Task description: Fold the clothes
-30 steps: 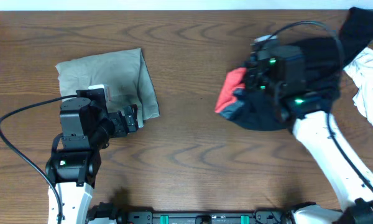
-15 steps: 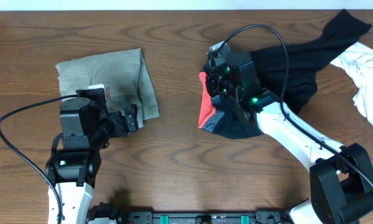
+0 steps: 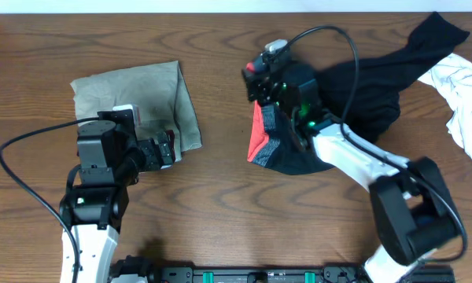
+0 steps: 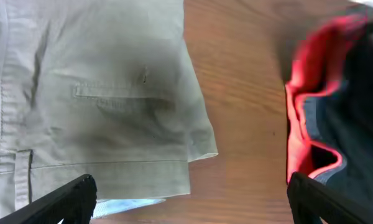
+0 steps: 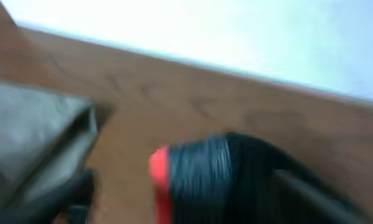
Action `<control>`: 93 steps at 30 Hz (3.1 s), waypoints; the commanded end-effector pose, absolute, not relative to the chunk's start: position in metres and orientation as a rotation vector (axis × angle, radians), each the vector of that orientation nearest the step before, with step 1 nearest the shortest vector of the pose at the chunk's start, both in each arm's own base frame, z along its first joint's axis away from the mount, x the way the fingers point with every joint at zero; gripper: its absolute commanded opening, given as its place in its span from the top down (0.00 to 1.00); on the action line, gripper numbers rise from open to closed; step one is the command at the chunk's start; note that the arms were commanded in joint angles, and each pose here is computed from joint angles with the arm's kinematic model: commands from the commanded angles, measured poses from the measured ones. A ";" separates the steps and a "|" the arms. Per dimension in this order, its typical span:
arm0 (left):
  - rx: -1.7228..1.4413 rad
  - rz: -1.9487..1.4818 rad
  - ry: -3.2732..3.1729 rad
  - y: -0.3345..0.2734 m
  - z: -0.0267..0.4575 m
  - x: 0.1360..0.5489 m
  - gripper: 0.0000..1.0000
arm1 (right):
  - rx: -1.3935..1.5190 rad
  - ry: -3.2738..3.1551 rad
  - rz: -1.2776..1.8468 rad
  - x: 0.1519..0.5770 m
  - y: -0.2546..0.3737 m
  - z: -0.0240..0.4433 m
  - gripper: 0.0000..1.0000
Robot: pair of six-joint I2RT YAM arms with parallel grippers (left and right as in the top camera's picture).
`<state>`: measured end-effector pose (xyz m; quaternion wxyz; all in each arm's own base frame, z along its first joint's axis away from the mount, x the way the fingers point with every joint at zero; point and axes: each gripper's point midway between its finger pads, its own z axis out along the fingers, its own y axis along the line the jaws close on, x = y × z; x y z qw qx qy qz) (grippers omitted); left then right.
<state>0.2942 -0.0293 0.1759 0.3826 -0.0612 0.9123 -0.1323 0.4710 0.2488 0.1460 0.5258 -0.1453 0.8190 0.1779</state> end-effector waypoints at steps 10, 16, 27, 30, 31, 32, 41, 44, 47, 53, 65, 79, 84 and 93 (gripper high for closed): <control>-0.062 -0.552 2.347 -0.063 0.179 0.294 0.02 | -0.240 2.039 0.187 0.456 0.183 0.184 0.01; 0.038 -0.590 2.376 -0.090 0.167 0.301 0.02 | -0.186 2.166 0.141 0.436 0.134 0.184 0.01; 0.036 -0.677 2.268 -0.118 0.131 0.385 0.94 | -0.167 2.396 0.128 0.404 0.115 0.141 0.26; 0.047 -0.769 2.263 -0.135 0.109 0.399 0.94 | -0.166 2.405 0.131 0.402 0.115 0.140 0.26; 0.041 -0.779 2.277 -0.140 0.096 0.403 0.94 | -0.167 2.409 0.131 0.402 0.115 0.139 0.26; 0.039 -0.772 2.293 -0.142 0.085 0.405 0.94 | -0.167 2.412 0.130 0.401 0.115 0.139 0.26; -0.019 -0.427 2.468 -0.104 0.007 0.407 0.94 | -0.178 2.444 0.147 0.394 0.117 0.134 0.25; 0.000 -0.234 2.508 -0.080 -0.001 0.403 0.94 | -0.179 2.449 0.145 0.394 0.117 0.133 0.25; 0.001 -0.060 2.527 -0.058 -0.005 0.400 0.94 | -0.178 2.449 0.145 0.394 0.117 0.133 0.25; -0.087 0.118 2.479 -0.021 0.001 0.409 0.94 | -0.193 2.462 0.161 0.390 0.121 0.131 0.25; -0.218 0.279 2.427 0.051 0.011 0.416 0.94 | -0.200 2.486 0.159 0.385 0.120 0.127 0.25; -0.307 0.308 2.306 0.084 0.059 0.422 0.94 | -0.199 2.484 0.159 0.386 0.121 0.128 0.25; -0.238 0.185 2.201 0.060 0.112 0.427 0.33 | -0.196 2.465 0.160 0.389 0.121 0.131 0.23; 0.028 -0.388 2.246 -0.083 0.143 0.392 0.02 | -0.064 2.432 0.071 0.389 0.076 0.154 0.10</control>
